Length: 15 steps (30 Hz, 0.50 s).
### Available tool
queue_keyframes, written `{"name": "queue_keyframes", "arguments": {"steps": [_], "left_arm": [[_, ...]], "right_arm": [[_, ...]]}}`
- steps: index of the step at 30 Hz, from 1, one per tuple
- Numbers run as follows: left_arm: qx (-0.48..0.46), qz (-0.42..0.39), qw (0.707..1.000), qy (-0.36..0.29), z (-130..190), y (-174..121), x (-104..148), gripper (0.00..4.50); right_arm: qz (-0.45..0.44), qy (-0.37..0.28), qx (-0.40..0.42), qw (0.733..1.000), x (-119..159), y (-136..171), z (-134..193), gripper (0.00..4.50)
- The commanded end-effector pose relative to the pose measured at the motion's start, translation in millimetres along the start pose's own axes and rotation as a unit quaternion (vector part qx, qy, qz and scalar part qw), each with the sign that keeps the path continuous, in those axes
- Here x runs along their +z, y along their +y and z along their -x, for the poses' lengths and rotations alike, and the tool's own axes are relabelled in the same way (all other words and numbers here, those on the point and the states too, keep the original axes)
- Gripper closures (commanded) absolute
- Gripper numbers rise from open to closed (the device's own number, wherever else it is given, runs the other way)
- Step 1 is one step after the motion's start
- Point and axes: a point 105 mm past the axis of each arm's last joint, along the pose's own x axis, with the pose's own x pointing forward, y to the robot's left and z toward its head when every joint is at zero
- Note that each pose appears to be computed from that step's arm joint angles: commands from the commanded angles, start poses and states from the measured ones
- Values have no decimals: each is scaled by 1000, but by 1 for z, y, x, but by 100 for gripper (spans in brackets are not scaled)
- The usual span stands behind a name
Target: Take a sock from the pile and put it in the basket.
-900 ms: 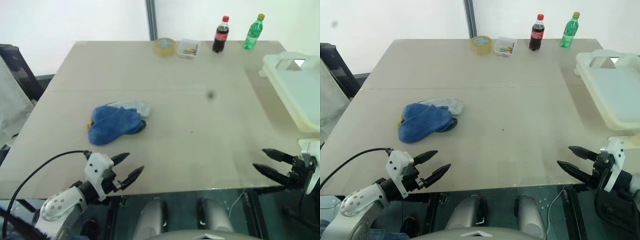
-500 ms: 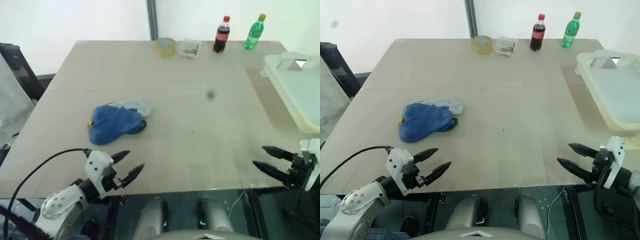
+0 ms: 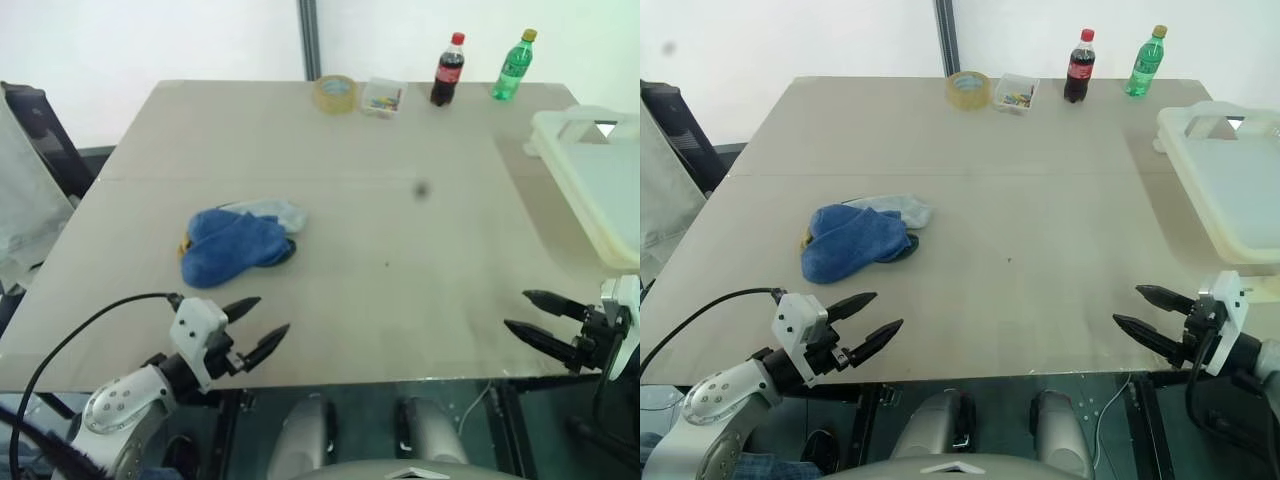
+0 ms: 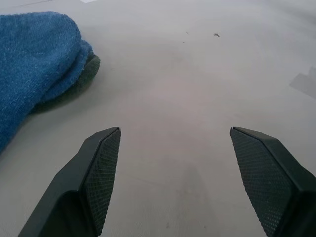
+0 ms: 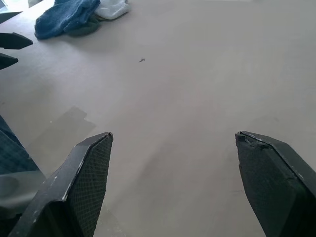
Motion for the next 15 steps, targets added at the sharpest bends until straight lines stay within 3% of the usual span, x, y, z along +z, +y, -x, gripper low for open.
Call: {"name": "queue_keyframes", "arguments": {"steps": [1, 15], "left_arm": [[5, -11, 1000, -12, -3, 1, 7, 71], [127, -81, 988, -45, -44, 36, 35, 71]], "right_arm": [[15, -12, 18, 1000, 10, 7, -5, 47], [49, -61, 118, 990, 34, 42, -12, 47]]}}
